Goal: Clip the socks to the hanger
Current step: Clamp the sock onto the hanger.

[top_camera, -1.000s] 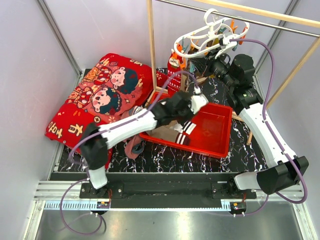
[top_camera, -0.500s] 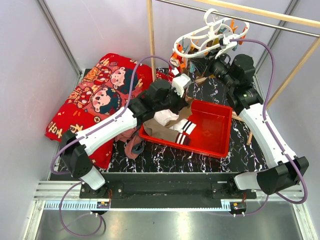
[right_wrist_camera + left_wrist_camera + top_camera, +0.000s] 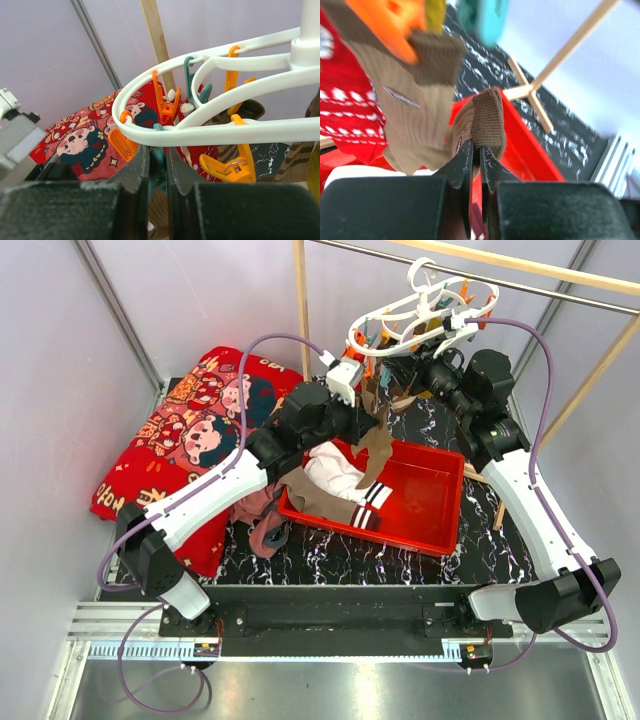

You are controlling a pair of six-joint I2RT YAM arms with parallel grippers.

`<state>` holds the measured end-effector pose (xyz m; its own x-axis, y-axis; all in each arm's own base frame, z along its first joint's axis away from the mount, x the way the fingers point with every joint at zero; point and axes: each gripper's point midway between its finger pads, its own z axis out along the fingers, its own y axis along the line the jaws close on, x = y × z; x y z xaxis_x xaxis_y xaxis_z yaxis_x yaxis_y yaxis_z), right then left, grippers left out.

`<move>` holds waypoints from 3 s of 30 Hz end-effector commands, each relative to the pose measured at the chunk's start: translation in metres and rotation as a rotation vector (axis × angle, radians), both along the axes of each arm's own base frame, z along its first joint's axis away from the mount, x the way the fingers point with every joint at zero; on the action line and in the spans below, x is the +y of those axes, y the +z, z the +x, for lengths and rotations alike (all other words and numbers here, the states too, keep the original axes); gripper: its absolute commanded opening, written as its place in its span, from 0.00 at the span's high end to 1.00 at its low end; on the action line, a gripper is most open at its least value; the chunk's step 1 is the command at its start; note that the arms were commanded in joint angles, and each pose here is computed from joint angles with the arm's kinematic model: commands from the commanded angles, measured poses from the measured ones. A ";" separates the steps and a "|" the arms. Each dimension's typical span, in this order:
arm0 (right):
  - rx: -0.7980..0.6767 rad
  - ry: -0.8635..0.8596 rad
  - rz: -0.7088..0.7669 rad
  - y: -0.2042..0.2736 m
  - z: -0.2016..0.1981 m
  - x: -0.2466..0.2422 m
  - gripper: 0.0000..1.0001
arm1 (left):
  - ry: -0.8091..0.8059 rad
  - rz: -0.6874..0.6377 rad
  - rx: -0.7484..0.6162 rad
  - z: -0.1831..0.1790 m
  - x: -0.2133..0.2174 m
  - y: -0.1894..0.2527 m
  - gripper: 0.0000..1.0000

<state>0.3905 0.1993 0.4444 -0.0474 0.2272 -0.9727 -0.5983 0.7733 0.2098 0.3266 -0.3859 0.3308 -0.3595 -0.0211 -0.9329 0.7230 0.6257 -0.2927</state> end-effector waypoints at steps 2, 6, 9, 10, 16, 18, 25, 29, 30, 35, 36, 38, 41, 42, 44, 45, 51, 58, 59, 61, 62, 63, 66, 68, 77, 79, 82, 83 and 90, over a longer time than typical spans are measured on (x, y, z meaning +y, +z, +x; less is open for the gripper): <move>0.017 0.024 0.039 0.011 -0.013 0.002 1.00 | 0.164 -0.213 -0.067 0.020 0.010 0.072 1.00; 0.020 0.011 0.047 0.012 -0.012 0.001 1.00 | 0.222 -0.254 -0.040 0.031 0.010 0.071 1.00; 0.027 0.007 0.050 0.009 -0.011 0.000 1.00 | 0.242 -0.289 -0.029 0.035 0.009 0.072 1.00; 0.033 0.004 0.053 0.008 -0.011 0.000 1.00 | 0.253 -0.300 -0.026 0.036 0.009 0.073 1.00; 0.059 -0.013 0.075 0.004 -0.007 -0.001 1.00 | 0.266 -0.331 -0.029 0.041 0.007 0.082 1.00; 0.067 -0.010 0.089 0.003 -0.006 0.000 1.00 | 0.265 -0.334 -0.025 0.043 0.005 0.082 1.00; 0.089 -0.027 0.115 -0.004 -0.002 0.000 1.00 | 0.253 -0.352 -0.010 0.042 0.001 0.082 1.00; 0.098 -0.043 0.121 -0.008 0.002 -0.001 1.00 | 0.251 -0.365 -0.016 0.040 0.002 0.087 1.00; 0.103 -0.047 0.124 -0.009 0.002 -0.002 1.00 | 0.250 -0.369 -0.015 0.041 0.001 0.087 1.00; 0.102 -0.054 0.153 -0.008 0.005 -0.001 1.00 | 0.245 -0.379 -0.014 0.040 0.000 0.089 1.00; 0.104 -0.057 0.156 -0.008 0.006 -0.002 1.00 | 0.242 -0.382 -0.012 0.039 -0.002 0.090 1.00; 0.109 -0.056 0.163 -0.009 0.006 -0.001 1.00 | 0.238 -0.381 -0.015 0.039 -0.003 0.090 1.00; 0.110 -0.053 0.172 -0.007 0.006 -0.001 1.00 | 0.234 -0.380 -0.021 0.038 -0.005 0.091 1.00; 0.106 -0.051 0.175 -0.006 0.005 -0.001 1.00 | 0.233 -0.376 -0.022 0.038 -0.006 0.090 1.00; 0.103 -0.049 0.177 -0.005 0.005 -0.001 1.00 | 0.236 -0.375 -0.023 0.039 -0.006 0.091 1.00; 0.100 -0.048 0.179 -0.004 0.004 0.000 1.00 | 0.236 -0.374 -0.022 0.040 -0.007 0.091 1.00; 0.108 -0.058 0.182 -0.007 0.005 -0.002 1.00 | 0.231 -0.371 -0.031 0.036 -0.011 0.095 1.00; 0.117 -0.074 0.172 -0.017 0.009 -0.002 1.00 | 0.228 -0.373 -0.051 0.032 -0.014 0.102 1.00; 0.116 -0.075 0.173 -0.017 0.009 -0.002 1.00 | 0.225 -0.372 -0.050 0.031 -0.015 0.102 1.00; 0.115 -0.082 0.168 -0.019 0.010 -0.002 1.00 | 0.223 -0.376 -0.056 0.029 -0.015 0.105 1.00; 0.115 -0.084 0.168 -0.019 0.010 -0.003 1.00 | 0.224 -0.373 -0.060 0.030 -0.016 0.105 1.00; 0.115 -0.082 0.170 -0.019 0.009 -0.002 1.00 | 0.227 -0.375 -0.065 0.030 -0.015 0.106 1.00; 0.119 -0.078 0.168 -0.021 0.009 -0.001 0.96 | 0.228 -0.368 -0.068 0.032 -0.016 0.105 1.00; 0.114 -0.072 0.169 -0.019 0.007 -0.001 0.91 | 0.228 -0.364 -0.068 0.032 -0.017 0.103 1.00; 0.080 -0.059 0.157 -0.009 -0.005 -0.004 0.34 | 0.260 -0.332 -0.081 0.035 -0.010 0.095 1.00; 0.066 -0.059 0.146 -0.006 -0.009 -0.006 0.29 | 0.271 -0.323 -0.081 0.036 -0.008 0.091 1.00; 0.051 -0.060 0.124 -0.002 -0.018 -0.010 0.20 | 0.291 -0.313 -0.087 0.039 -0.002 0.088 1.00; 0.036 -0.057 0.123 0.004 -0.024 -0.011 0.18 | 0.302 -0.313 -0.088 0.041 0.000 0.087 1.00; -0.034 -0.083 0.032 0.013 -0.044 -0.025 0.15 | 0.330 -0.292 -0.106 0.046 0.014 0.085 1.00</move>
